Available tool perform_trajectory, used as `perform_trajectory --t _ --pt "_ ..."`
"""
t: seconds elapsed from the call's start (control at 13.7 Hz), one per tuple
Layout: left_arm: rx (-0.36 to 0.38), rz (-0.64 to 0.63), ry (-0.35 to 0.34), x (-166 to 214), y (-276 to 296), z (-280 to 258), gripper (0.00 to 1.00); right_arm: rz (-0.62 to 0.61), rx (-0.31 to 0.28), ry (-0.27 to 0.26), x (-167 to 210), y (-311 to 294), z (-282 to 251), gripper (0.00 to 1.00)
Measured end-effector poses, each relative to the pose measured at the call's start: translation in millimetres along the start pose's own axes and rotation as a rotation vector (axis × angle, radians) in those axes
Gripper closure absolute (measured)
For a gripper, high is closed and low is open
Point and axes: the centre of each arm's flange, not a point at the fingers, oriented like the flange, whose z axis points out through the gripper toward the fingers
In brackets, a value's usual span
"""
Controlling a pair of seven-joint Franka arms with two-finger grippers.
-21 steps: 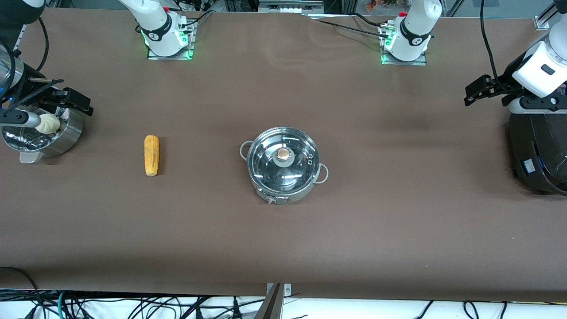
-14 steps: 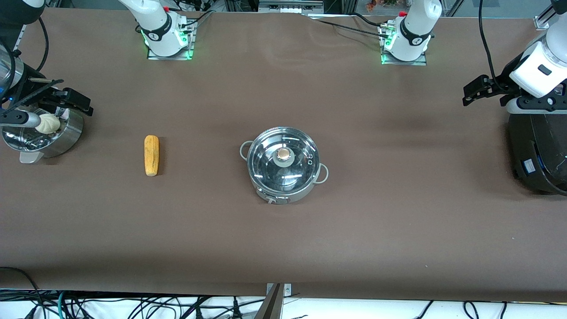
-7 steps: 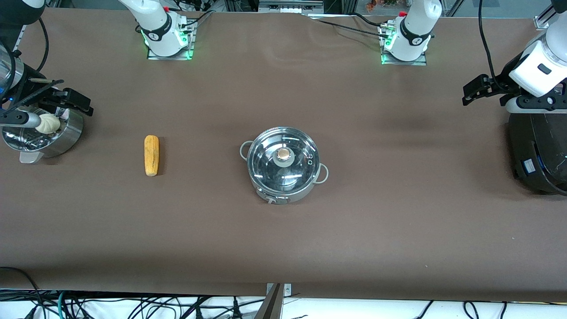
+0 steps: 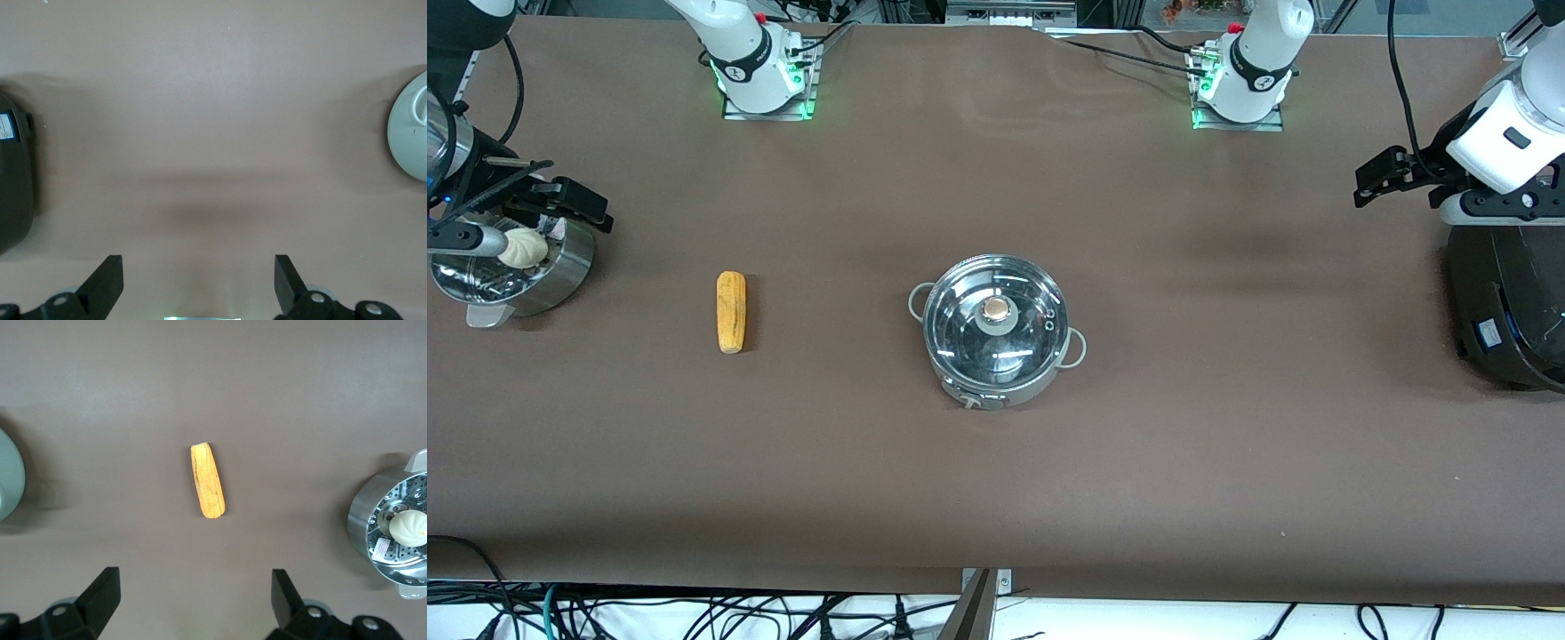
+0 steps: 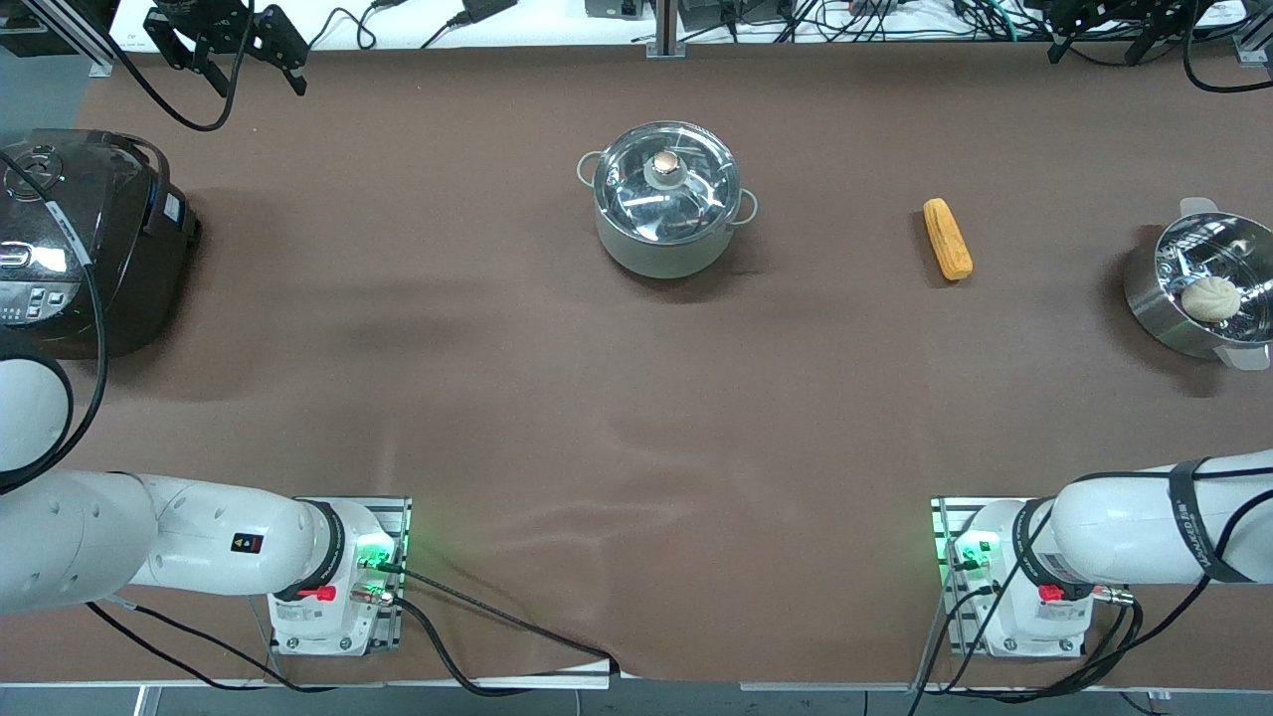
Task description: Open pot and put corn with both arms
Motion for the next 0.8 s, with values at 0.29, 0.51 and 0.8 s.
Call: perform_trajectory --t 0.29,0.51,0.8 --pt "0.001 0.000 -0.011 2.4 0.2 4.7 0.00 0.002 0.000 0.000 0.2 1.0 0.2 0.00" --pt "0.002 0.000 -0.013 2.8 0.3 5.4 0.00 0.002 0.000 -0.001 0.3 1.1 0.3 0.00" --pt "0.001 -0.002 -0.013 2.9 -0.7 5.4 0.00 0.002 0.001 -0.006 0.2 0.9 1.7 0.00"
